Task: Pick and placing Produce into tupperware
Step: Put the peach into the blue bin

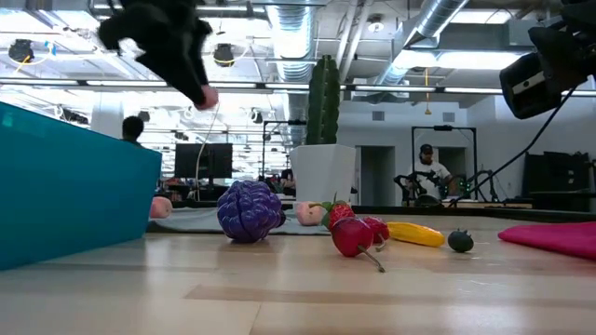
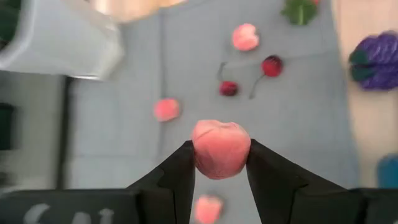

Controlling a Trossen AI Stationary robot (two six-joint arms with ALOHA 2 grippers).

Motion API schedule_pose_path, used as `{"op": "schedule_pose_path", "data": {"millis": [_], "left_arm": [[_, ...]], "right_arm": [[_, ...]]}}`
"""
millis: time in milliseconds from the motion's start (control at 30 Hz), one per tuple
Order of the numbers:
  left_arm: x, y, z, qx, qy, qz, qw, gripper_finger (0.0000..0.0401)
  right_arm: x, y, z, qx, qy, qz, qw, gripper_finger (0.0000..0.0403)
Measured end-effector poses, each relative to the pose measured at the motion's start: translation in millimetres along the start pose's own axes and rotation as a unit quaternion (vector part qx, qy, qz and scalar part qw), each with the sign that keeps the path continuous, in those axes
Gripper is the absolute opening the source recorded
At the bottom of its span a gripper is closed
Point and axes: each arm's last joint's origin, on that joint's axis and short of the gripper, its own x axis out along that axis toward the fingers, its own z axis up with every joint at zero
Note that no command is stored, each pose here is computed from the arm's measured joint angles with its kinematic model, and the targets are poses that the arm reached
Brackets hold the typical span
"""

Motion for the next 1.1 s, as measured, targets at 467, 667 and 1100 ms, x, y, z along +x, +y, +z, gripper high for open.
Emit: {"op": "schedule_pose_path", "data": {"millis": [467,667,1100], "left_arm": [[-55,-49,-19,0.155,-0.121,0.25,0.948,0.0119],[-71,-61,-24,0.161,-0.172,0.313,0.92,0.0119],[-84,-76,-37,-0.197,-0.198,0.047,0.959,0.0119]], "right_arm": [[0,-2,0,-0.001,-0.001,-0.026,1.0,0.0123],[0,-2,0,0.007,-0.001,-0.026,1.0,0.0123],[0,-2,0,0.012,-0.001,-0.026,1.0,0.0123]]}}
